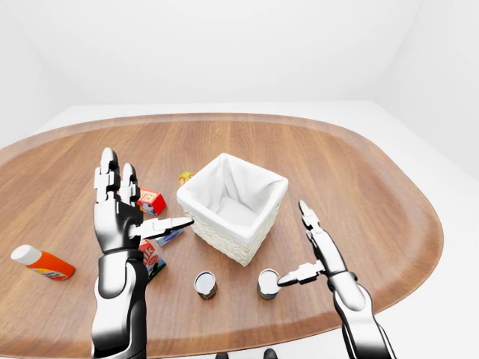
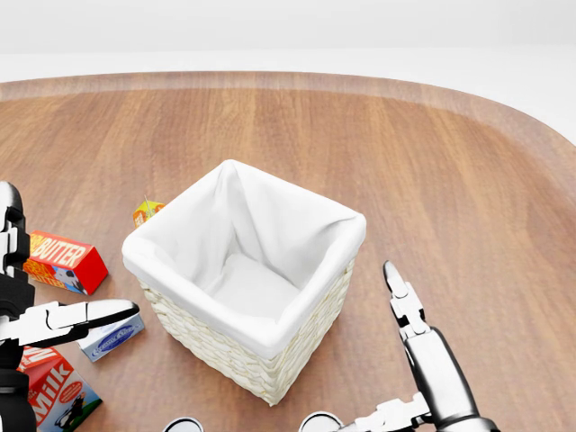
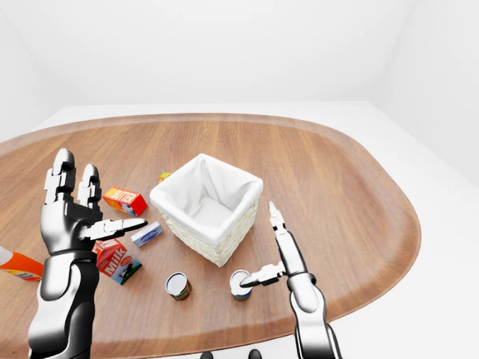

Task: Pick up the alphabet soup, and put it in the basket.

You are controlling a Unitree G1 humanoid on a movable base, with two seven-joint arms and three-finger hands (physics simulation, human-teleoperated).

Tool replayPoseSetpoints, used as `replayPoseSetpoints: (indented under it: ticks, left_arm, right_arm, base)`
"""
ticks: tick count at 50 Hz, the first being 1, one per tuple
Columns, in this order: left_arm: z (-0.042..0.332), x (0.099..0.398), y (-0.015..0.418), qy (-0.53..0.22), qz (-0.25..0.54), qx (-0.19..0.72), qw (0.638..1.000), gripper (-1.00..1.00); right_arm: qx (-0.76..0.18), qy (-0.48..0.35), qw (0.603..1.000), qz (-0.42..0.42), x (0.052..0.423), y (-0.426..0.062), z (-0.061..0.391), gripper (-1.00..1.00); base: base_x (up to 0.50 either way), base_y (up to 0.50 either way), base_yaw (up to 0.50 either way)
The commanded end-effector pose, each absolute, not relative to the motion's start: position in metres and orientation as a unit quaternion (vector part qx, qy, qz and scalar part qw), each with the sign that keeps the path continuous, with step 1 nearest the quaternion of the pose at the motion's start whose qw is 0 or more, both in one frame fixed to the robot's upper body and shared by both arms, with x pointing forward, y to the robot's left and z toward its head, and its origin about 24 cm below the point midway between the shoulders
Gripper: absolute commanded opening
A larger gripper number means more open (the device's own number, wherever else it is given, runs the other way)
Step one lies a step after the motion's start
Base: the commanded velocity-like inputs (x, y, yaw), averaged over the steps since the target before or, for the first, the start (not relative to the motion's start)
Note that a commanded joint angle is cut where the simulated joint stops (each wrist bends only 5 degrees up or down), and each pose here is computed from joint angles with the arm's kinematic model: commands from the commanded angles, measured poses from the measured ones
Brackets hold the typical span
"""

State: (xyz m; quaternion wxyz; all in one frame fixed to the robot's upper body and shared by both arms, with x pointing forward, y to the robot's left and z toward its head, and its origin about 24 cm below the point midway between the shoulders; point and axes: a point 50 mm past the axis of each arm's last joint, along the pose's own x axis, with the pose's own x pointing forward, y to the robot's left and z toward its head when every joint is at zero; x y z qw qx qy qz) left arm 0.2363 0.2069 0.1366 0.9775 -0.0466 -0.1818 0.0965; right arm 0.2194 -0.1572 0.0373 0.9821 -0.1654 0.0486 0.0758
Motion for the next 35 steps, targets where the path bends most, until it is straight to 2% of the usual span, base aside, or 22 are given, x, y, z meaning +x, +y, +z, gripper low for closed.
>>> replayPoseSetpoints:
  ticks: [1,20,35]
  left_arm:
    - [0.137,0.236,0.207,-0.182,0.098,-0.047,0.977,1.00]
    - [0.138,0.234,0.208,-0.185,0.100,-0.045,0.977,1.00]
    - [0.135,0.235,0.207,-0.179,0.099,-0.044,0.978,1.00]
  right_arm:
    - [-0.174,0.079,0.977,0.098,0.208,-0.155,0.025,1.00]
    - [-0.174,0.127,0.971,0.104,0.182,-0.152,0.006,1.00]
    - [-0.186,0.139,0.965,0.118,0.180,-0.147,-0.005,1.00]
  base:
    - [0.00,0.00,0.00]
    - [0.00,0.00,0.00]
    - [0.00,0.00,0.00]
